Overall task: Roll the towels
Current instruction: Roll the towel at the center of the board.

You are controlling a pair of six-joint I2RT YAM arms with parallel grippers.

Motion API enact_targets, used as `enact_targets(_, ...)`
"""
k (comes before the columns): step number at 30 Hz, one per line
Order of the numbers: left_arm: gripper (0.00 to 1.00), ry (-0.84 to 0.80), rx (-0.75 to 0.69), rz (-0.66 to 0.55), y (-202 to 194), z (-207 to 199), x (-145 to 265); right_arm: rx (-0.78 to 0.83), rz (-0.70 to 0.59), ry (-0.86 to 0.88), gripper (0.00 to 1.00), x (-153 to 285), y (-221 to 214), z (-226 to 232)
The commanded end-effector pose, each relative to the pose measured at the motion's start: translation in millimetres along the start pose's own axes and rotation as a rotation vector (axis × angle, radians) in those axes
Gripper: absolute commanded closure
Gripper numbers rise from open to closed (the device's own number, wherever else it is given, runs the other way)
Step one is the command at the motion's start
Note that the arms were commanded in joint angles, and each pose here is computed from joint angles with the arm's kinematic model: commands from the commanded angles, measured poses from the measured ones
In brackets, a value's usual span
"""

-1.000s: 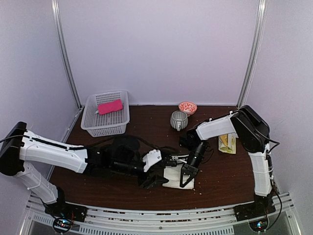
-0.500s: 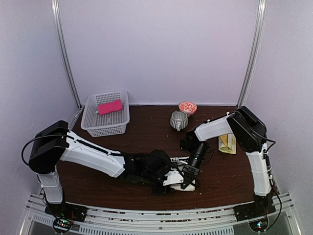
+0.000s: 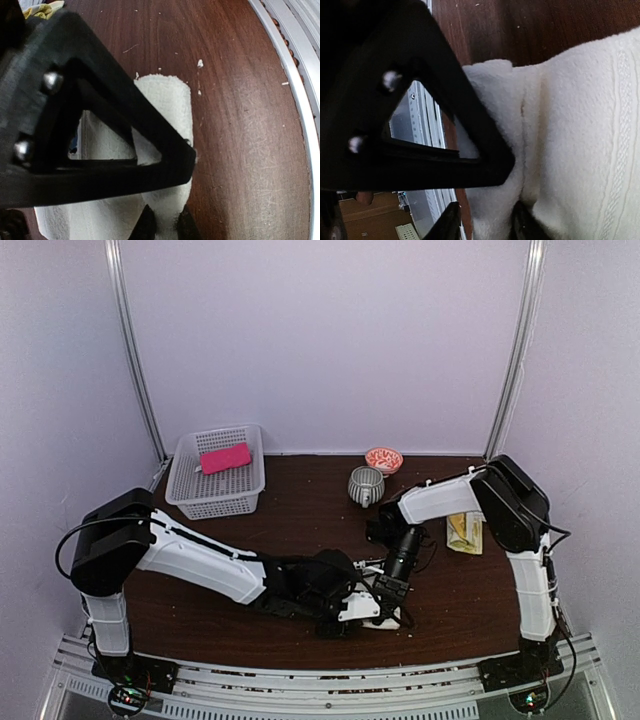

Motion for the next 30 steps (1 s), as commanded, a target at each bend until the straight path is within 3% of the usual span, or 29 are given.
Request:
enact_targets(1,0.94,-0.039,0.027,0.022,0,-7,-4,0.161,-0.028,-0.083,0.62,41,6,39)
enact_targets(4,0.96,-0.064,0.051,0.034,1,-12,-1,0.135,-0.114,-0.182,0.61,65,13,42)
enact_targets(8,0.97,-0.094,0.093,0.043,6,-14,3,0.016,-0.165,-0.413,0.65,69,18,7)
enact_targets(16,0.97,-0.187,0.204,0.055,17,-20,7,-0.038,-0.081,-0.720,0.72,46,25,-36)
enact_targets(21,0.97,-0.266,0.290,0.049,17,-23,5,-0.036,-0.097,-0.697,0.75,46,36,-39)
enact_targets(24,0.97,-0.323,0.343,0.046,8,-14,-5,0.059,-0.100,-0.525,0.69,54,45,-10)
enact_targets(27,0.97,-0.415,0.451,0.038,-9,-7,-21,0.122,-0.205,-0.382,0.61,104,53,37)
enact_targets(30,0.97,-0.488,0.529,0.038,-16,-2,-31,0.166,-0.394,-0.472,0.56,169,52,73)
Point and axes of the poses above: each gripper's point midway between its finger pads, its own x axis back along the fingers, its own z axis along the line the jaws close on, y = z × x, the point moved 8 cm from there along x, back along the fingers, and after that the axes turned 5 degrees about -x, right-handed, at the moved point
